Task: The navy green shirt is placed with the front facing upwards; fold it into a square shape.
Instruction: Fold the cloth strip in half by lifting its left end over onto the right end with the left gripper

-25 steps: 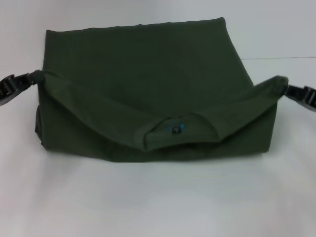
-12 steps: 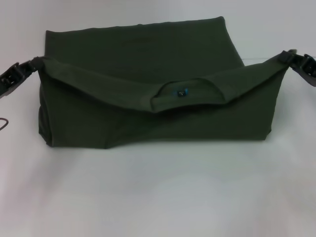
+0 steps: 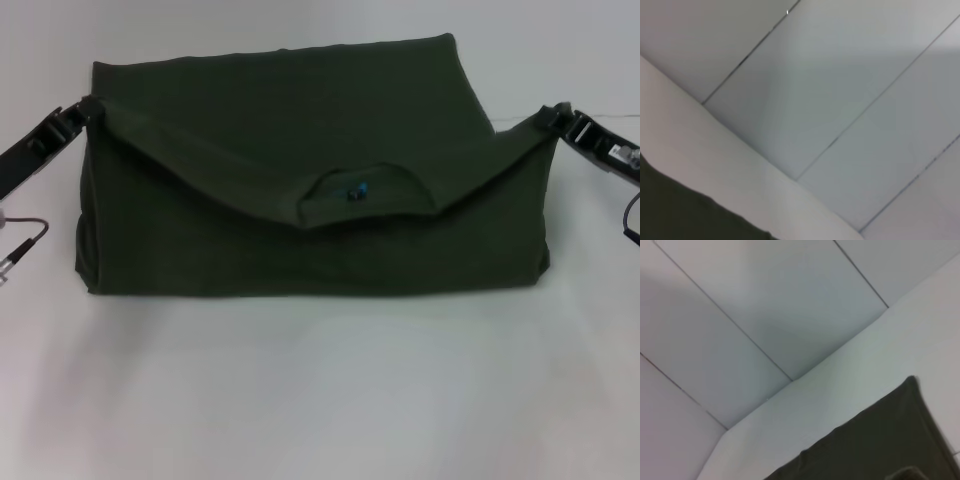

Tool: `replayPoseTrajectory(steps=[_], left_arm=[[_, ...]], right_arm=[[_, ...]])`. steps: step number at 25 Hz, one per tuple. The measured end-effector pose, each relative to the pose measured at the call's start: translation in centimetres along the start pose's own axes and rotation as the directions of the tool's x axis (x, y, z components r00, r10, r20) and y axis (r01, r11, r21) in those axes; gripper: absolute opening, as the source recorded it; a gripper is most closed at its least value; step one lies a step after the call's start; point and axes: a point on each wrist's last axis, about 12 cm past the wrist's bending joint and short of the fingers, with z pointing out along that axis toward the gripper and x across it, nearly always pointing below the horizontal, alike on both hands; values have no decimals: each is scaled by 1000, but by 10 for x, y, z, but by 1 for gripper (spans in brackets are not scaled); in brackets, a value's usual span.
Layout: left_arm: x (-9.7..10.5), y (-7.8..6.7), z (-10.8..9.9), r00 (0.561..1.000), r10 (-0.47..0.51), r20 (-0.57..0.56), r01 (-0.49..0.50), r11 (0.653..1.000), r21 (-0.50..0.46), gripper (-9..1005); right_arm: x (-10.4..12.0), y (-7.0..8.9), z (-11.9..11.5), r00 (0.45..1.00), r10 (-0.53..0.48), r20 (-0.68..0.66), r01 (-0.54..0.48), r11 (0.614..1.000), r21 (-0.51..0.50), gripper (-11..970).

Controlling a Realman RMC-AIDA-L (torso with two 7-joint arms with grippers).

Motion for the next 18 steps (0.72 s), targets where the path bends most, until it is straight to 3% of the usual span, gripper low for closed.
replayPoseTrajectory(steps=[18], left_arm=[[17,-2,24,989,53,135,-40,994,-99,35]], right_arm=[[11,0,14,999,12,48,-15,997,73,32]])
